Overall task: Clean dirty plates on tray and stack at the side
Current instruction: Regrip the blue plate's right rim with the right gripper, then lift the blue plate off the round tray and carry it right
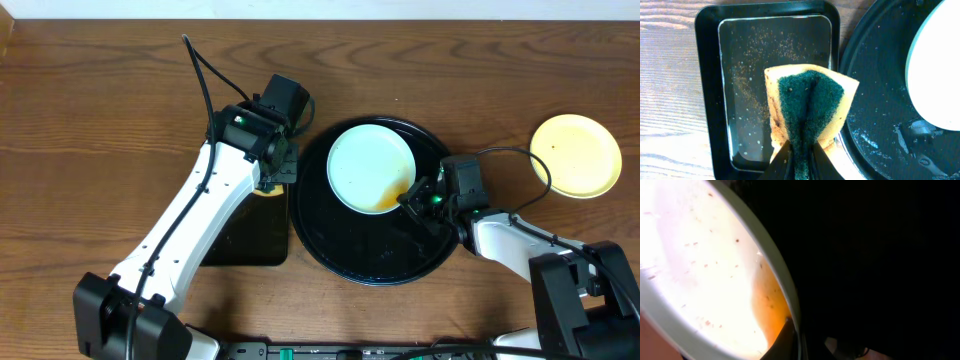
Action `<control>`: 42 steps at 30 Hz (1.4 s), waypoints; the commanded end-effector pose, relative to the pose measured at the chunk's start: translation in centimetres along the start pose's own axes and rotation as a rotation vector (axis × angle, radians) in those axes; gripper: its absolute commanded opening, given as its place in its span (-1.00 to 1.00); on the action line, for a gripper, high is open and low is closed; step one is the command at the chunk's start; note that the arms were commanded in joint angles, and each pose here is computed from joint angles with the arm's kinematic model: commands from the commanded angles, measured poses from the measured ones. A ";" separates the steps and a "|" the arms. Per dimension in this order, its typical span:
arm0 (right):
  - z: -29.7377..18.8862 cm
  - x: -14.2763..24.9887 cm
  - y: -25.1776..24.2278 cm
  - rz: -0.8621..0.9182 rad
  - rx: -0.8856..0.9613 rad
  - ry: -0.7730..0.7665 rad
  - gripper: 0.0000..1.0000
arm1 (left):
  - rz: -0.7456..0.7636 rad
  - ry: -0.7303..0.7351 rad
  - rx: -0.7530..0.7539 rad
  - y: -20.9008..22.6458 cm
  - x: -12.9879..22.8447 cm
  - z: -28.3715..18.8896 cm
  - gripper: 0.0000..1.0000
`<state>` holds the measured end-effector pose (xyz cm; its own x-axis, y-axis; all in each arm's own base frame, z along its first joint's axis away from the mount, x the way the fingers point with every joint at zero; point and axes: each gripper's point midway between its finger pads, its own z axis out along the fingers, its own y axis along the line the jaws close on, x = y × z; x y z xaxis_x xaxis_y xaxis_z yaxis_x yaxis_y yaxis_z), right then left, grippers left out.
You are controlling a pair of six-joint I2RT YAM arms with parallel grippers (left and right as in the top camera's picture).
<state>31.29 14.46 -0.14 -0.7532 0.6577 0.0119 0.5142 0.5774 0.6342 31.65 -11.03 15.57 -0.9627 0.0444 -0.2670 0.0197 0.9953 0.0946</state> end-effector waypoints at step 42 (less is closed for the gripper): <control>-23.0 -9.2 10.0 -1.057 1.004 -0.680 -0.97 | 0.028 0.087 -0.042 0.0 0.5 4.1 -0.85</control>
<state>33.62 4.05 20.05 -0.8051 -0.1999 -0.5585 0.1160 0.8703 -0.4787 32.34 -11.07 12.42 -0.9775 0.0513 -0.2045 0.0264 0.9921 0.1230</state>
